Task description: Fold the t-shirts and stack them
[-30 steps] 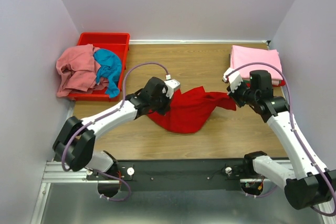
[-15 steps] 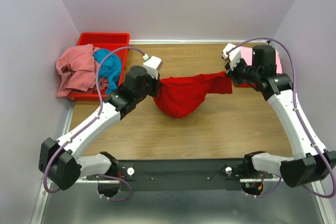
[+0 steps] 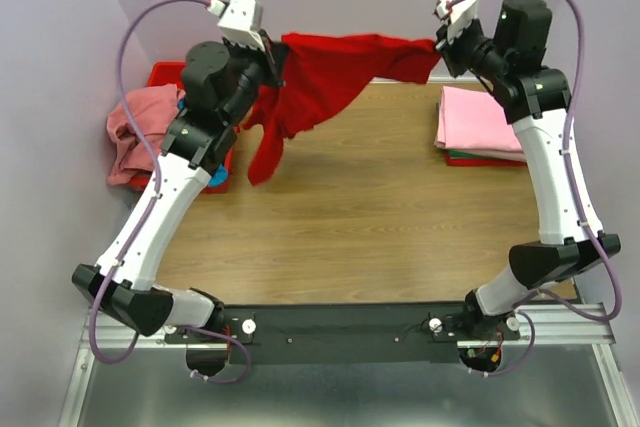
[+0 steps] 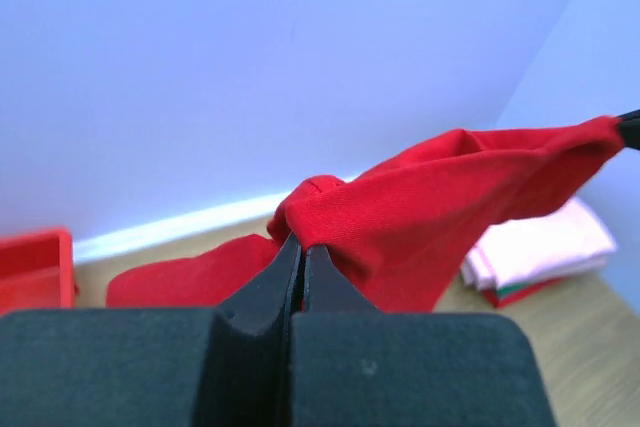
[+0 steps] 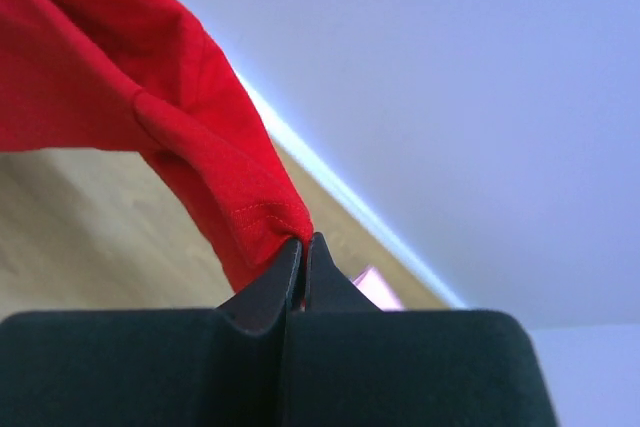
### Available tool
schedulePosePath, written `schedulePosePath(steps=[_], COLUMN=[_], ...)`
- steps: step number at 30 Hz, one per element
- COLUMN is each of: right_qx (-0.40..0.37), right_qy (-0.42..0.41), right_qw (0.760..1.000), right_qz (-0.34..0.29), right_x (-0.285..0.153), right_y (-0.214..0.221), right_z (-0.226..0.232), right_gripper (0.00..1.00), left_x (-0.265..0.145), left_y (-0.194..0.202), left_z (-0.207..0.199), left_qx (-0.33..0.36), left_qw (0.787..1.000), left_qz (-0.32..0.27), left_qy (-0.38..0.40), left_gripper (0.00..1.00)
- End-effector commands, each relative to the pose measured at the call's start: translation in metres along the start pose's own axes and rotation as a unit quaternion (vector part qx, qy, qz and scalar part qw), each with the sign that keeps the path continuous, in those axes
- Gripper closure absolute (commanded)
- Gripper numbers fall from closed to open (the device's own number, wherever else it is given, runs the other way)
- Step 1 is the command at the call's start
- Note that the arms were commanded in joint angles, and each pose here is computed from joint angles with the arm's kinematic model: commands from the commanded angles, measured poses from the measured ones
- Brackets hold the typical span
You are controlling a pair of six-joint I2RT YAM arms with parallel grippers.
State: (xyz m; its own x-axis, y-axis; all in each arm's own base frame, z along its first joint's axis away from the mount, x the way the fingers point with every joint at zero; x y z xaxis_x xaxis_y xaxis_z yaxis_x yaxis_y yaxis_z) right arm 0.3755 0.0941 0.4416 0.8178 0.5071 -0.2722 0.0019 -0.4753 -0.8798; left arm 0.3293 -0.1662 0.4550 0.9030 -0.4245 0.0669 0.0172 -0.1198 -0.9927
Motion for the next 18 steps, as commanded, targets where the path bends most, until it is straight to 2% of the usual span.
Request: schedulePosePath(steps=[1, 4, 6, 7, 8, 9, 10, 11, 12, 13, 14, 15, 16, 17, 18], right_qx=[0.002, -0.011, -0.012, -0.026, -0.037, -0.025, -0.040, -0.038, -0.035, -0.034, -0.039, -0.031, -0.036, -0.039, -0.038], right_qy=[0.060, 0.056, 0.028, 0.017, 0.017, -0.013, -0.014, -0.028, -0.055, -0.061, -0.061, -0.083, -0.086, -0.079, -0.077], right_qw=[0.996, 0.996, 0.999, 0.999, 0.999, 0.999, 0.999, 0.997, 0.993, 0.989, 0.987, 0.978, 0.974, 0.970, 0.967], right_qz=[-0.062, -0.068, -0.027, -0.014, -0.017, 0.034, 0.034, 0.058, 0.103, 0.132, 0.143, 0.189, 0.206, 0.225, 0.238], right_x=[-0.035, -0.058, -0.053, -0.053, -0.070, -0.059, -0.074, -0.074, -0.072, -0.076, -0.089, -0.091, -0.096, -0.103, -0.112], right_y=[-0.048, -0.048, -0.013, -0.001, 0.003, 0.046, 0.054, 0.077, 0.118, 0.142, 0.155, 0.193, 0.208, 0.220, 0.231], right_z=[-0.020, -0.010, 0.008, 0.015, 0.024, 0.042, 0.052, 0.064, 0.084, 0.095, 0.106, 0.126, 0.133, 0.137, 0.144], right_gripper=[1.00, 1.00, 1.00, 1.00, 1.00, 1.00, 1.00, 1.00, 1.00, 1.00, 1.00, 0.99, 0.96, 0.93, 0.83], left_x=[-0.021, -0.034, -0.039, -0.042, -0.043, -0.045, -0.049, -0.054, -0.065, -0.073, -0.082, -0.098, -0.114, -0.126, -0.141], left_y=[-0.067, -0.065, -0.035, -0.021, -0.004, 0.033, 0.054, 0.097, 0.117, 0.138, 0.158, 0.193, 0.208, 0.220, 0.239], left_z=[-0.006, -0.014, -0.017, -0.023, -0.026, -0.030, -0.039, -0.042, -0.060, -0.069, -0.078, -0.086, -0.102, -0.111, -0.116], left_qx=[0.004, 0.007, 0.003, 0.001, -0.011, -0.021, -0.038, -0.052, -0.063, -0.077, -0.104, -0.126, -0.142, -0.153, -0.176], left_qw=[0.996, 0.995, 0.995, 0.993, 0.991, 0.989, 0.981, 0.975, 0.961, 0.950, 0.937, 0.917, 0.892, 0.878, 0.860], left_qz=[-0.093, -0.091, -0.062, -0.045, -0.025, 0.020, 0.049, 0.103, 0.133, 0.165, 0.201, 0.258, 0.290, 0.315, 0.352], left_qy=[0.012, 0.049, 0.073, 0.109, 0.128, 0.147, 0.181, 0.192, 0.233, 0.252, 0.267, 0.278, 0.315, 0.326, 0.324], left_gripper=[1.00, 1.00, 1.00, 1.00, 1.00, 1.00, 1.00, 1.00, 1.00, 1.00, 0.97, 0.84, 0.77, 0.70, 0.55])
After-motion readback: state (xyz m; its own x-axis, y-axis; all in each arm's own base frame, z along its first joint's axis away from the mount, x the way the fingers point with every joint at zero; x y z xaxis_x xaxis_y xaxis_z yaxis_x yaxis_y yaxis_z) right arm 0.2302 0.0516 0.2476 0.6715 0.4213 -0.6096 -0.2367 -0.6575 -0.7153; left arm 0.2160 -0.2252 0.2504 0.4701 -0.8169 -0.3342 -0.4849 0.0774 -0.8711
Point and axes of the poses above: each gripper's point midway between its finger pads, its own x axis out along the fingers, its own z axis along the line the jaws close on, y = z × x, the point moved 7 cm from there along -x, back along the fingers, and after that the axes turned 4 degrees about x, right-handed, at the moved point
